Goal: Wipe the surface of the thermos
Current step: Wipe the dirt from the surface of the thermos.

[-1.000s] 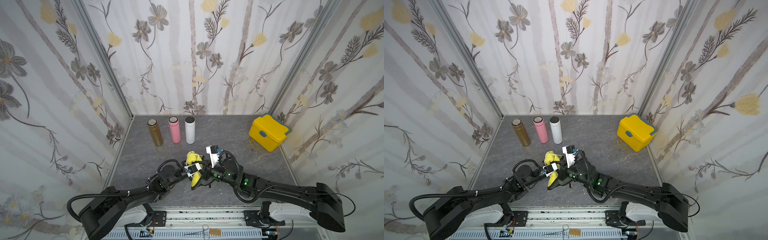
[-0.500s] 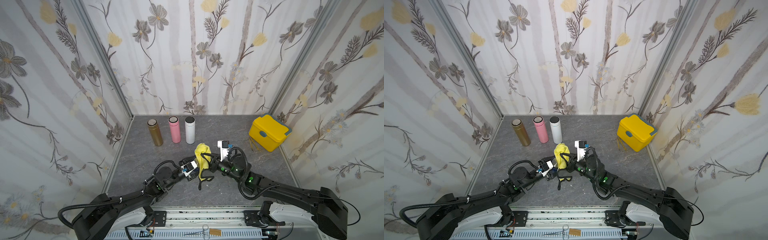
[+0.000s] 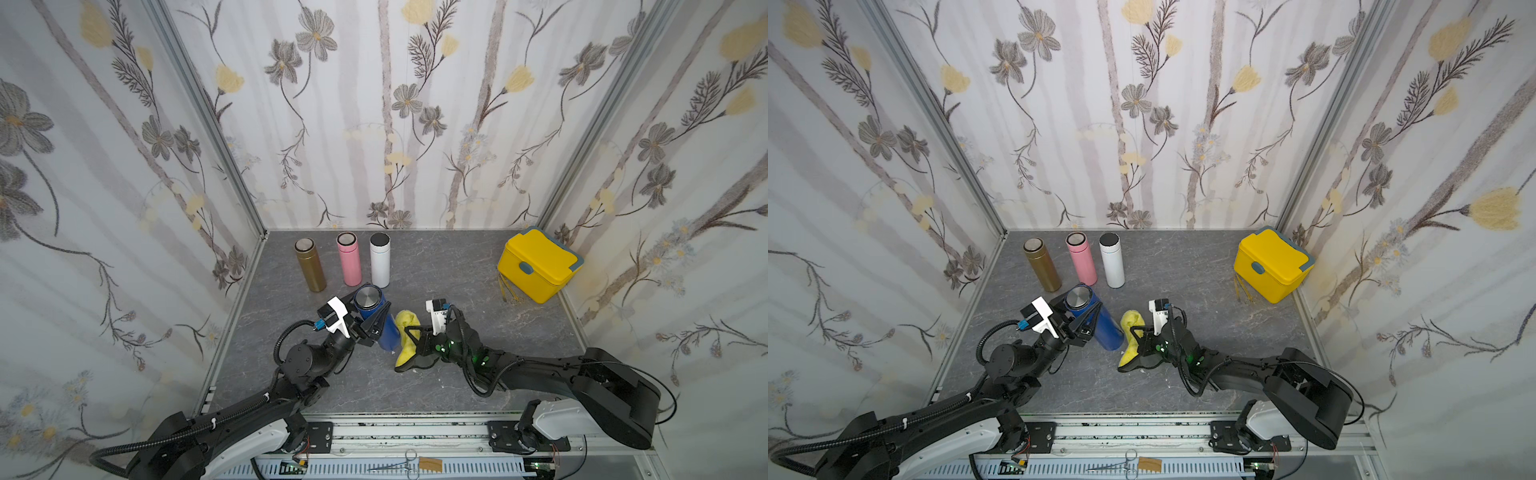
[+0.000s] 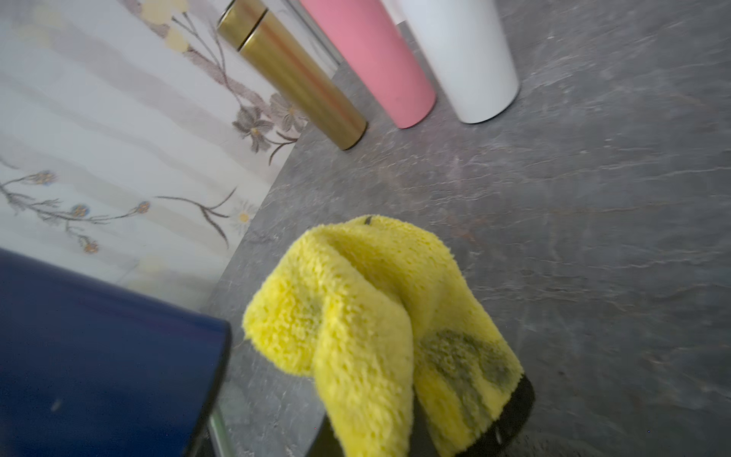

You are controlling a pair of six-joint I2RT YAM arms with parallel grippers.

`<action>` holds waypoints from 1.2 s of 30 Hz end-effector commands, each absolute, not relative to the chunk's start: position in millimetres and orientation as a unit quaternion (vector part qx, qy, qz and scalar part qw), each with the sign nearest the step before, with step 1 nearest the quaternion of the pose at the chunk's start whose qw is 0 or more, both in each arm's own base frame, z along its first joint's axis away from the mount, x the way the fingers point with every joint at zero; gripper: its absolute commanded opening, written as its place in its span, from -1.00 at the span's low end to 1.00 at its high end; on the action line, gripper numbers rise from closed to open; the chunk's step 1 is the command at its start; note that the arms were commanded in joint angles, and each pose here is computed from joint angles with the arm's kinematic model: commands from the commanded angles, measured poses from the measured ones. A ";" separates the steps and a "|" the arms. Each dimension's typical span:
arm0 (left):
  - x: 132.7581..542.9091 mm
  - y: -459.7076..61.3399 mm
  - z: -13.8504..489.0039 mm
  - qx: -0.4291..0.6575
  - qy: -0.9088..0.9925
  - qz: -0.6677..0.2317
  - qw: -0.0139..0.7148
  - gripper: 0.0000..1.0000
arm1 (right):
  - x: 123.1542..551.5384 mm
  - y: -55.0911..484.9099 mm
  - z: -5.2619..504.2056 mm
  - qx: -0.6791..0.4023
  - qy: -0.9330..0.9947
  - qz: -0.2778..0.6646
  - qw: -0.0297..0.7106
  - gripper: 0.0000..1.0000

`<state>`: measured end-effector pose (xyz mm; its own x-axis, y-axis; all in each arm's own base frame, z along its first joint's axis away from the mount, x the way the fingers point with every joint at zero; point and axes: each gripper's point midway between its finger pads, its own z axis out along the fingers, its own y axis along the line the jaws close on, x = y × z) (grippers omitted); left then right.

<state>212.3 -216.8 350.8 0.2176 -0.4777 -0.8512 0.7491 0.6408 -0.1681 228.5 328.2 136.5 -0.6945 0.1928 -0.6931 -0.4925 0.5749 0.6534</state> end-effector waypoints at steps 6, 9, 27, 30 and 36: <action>209.1 -186.4 373.7 0.028 0.429 -0.477 0.767 -1.00 | 208.2 345.4 189.5 -0.116 0.729 0.536 0.410 -1.00; 202.1 -174.8 373.7 0.015 0.404 -0.481 0.778 -1.00 | 199.9 351.1 187.7 -0.123 0.726 0.543 0.404 -1.00; 179.7 -129.3 371.5 -0.012 0.354 -0.415 0.838 -1.00 | 171.7 366.9 166.9 -0.163 0.721 0.562 0.371 -1.00; 181.1 -134.0 371.5 -0.005 0.356 -0.417 0.836 -1.00 | 157.5 375.0 181.2 -0.187 0.703 0.576 0.374 -1.00; 183.0 -138.2 370.0 -0.002 0.356 -0.420 0.834 -1.00 | 159.3 356.4 198.5 -0.169 0.692 0.572 0.407 -1.00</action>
